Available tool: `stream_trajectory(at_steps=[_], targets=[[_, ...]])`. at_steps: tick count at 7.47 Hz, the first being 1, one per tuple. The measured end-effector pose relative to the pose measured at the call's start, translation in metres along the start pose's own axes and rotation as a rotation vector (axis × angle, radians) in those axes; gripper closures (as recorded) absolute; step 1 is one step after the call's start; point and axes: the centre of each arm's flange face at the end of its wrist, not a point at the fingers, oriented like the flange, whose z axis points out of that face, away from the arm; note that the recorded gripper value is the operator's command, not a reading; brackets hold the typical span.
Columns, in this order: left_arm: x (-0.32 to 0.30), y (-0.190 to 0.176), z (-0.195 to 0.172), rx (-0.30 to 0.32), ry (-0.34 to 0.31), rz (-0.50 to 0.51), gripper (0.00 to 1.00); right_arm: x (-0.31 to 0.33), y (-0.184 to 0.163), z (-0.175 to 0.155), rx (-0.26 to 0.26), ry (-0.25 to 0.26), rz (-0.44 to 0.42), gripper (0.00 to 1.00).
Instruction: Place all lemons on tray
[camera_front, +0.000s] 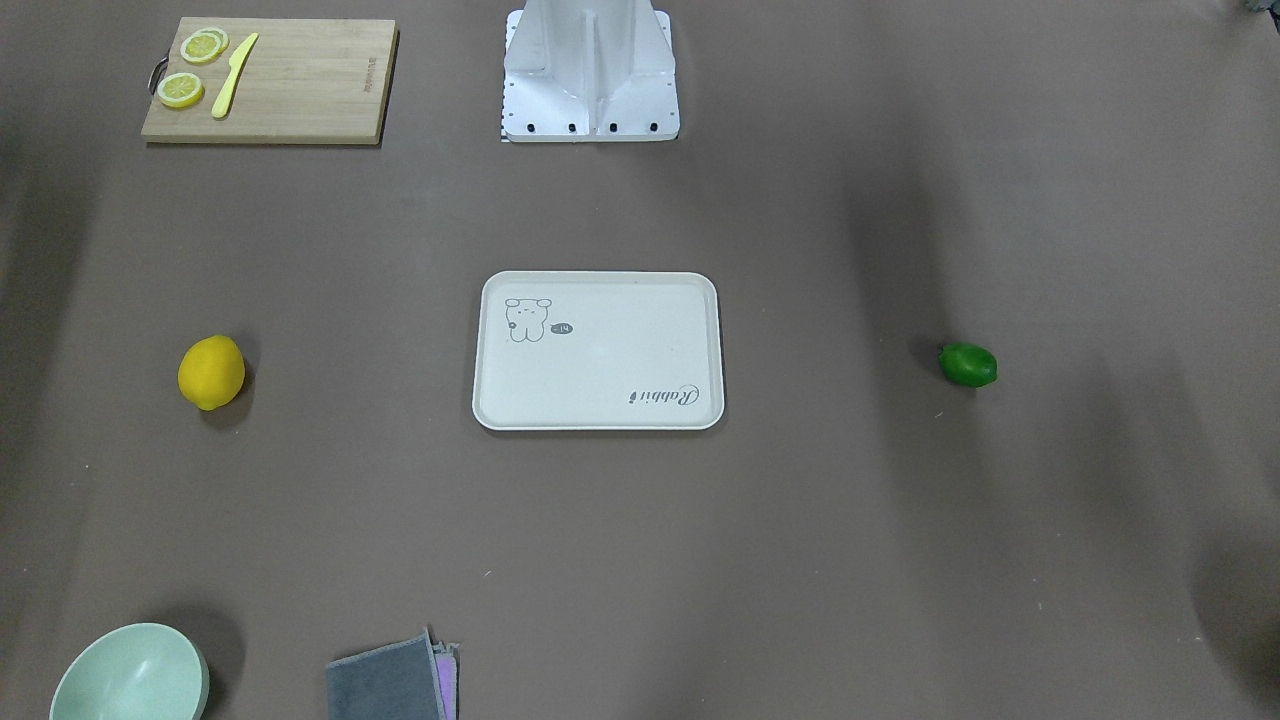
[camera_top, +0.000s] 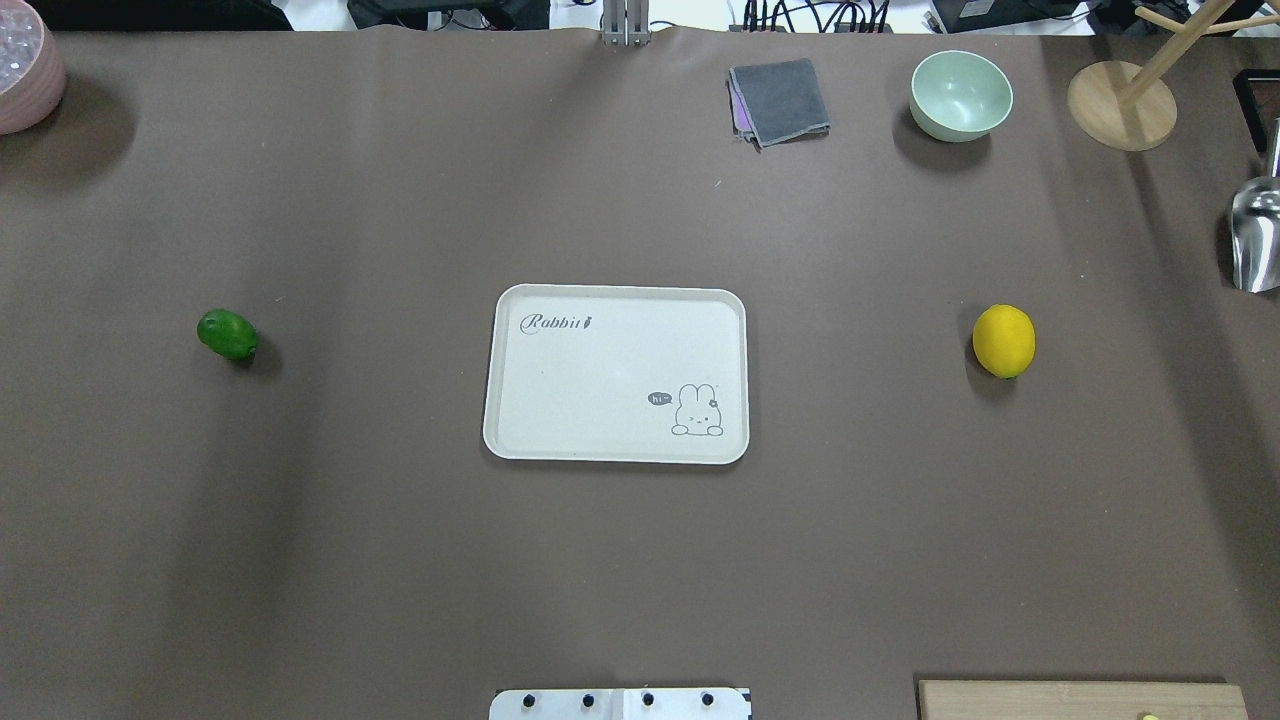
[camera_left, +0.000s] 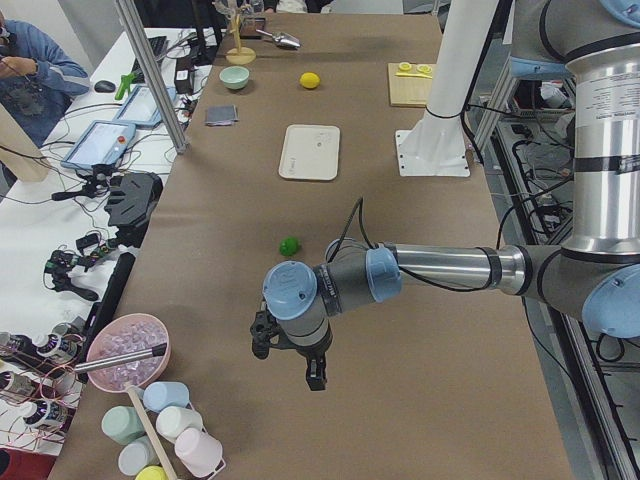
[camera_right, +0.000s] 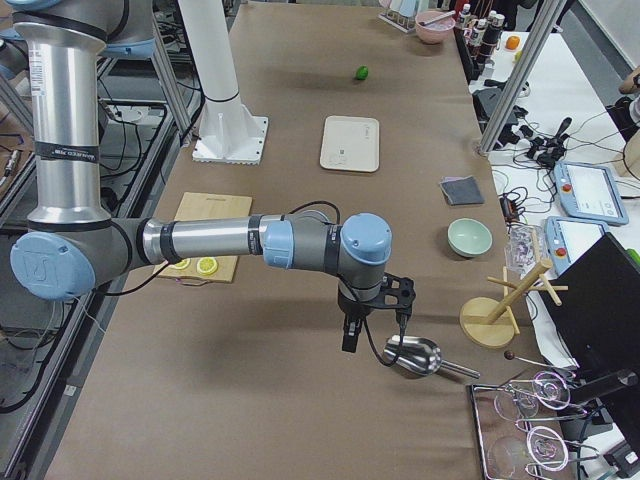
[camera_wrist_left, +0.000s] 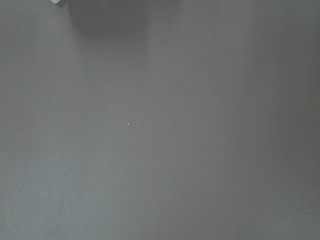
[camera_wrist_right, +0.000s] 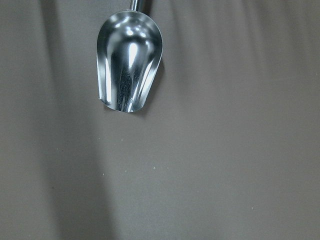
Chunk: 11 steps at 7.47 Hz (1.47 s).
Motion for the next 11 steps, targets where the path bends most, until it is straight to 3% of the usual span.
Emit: stream_trajectory(at_steps=[5, 7, 11], targets=[[-0.001, -0.001, 0.002, -0.004, -0.001, -0.001, 0.02, 0.000, 0.000, 0.000, 0.007, -0.001, -0.007, 0.00], [0.000, -0.001, 0.002, -0.003, -0.001, -0.002, 0.02, -0.007, -0.005, -0.006, 0.033, -0.007, -0.031, 0.00], [0.035, -0.027, 0.006, 0.042, -0.012, -0.073, 0.02, -0.092, -0.020, 0.001, -0.003, -0.116, -0.048, 0.00]])
